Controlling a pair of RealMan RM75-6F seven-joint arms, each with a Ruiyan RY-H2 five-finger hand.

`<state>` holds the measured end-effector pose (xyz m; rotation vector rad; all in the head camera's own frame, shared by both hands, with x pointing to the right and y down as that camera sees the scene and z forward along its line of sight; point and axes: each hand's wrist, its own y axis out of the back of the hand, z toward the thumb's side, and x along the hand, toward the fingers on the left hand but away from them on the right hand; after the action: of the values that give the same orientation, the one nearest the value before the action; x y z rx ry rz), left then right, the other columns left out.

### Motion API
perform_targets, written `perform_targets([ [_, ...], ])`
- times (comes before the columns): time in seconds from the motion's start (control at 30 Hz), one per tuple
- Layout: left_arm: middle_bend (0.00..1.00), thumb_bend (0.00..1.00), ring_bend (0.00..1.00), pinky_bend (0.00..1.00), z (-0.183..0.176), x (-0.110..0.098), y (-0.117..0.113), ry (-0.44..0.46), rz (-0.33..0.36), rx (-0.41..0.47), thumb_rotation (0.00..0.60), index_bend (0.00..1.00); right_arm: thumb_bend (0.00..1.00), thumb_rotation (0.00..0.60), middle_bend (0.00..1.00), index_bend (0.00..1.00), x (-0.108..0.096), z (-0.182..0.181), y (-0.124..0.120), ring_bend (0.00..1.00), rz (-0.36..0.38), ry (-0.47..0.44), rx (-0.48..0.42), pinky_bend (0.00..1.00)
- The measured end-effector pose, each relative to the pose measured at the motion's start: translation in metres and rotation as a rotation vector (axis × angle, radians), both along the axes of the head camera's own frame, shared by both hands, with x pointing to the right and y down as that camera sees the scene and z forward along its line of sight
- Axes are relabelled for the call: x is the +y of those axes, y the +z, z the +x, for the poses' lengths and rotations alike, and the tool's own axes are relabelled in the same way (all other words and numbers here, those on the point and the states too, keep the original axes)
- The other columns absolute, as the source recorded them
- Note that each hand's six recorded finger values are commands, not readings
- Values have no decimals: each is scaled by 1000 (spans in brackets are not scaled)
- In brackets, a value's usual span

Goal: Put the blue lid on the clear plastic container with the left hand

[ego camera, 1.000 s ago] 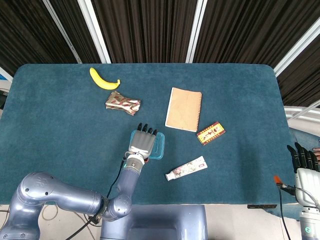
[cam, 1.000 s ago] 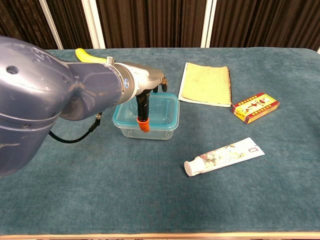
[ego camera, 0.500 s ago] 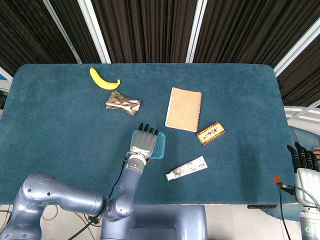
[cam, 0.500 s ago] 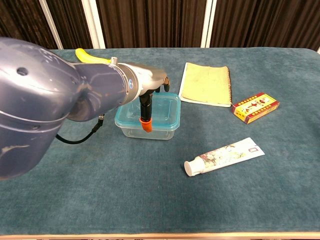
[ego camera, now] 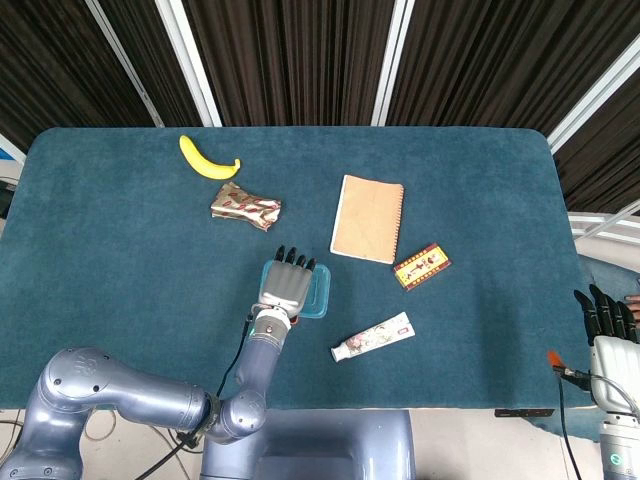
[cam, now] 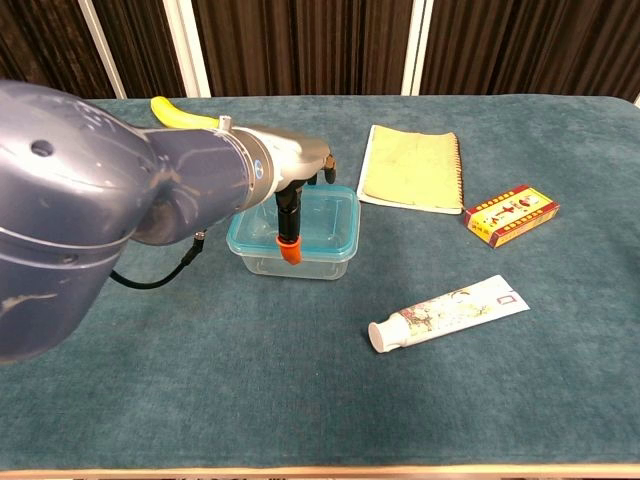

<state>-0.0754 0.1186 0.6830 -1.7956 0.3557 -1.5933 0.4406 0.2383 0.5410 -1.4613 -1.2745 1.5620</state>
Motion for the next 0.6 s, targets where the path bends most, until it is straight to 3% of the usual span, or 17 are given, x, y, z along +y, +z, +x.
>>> perform_targets([
  [0.6, 245, 193, 0, 0, -4, -1, 3, -6, -6, 3, 600, 139, 274, 600, 14, 94, 0, 0, 0, 35, -1, 3, -1, 0],
])
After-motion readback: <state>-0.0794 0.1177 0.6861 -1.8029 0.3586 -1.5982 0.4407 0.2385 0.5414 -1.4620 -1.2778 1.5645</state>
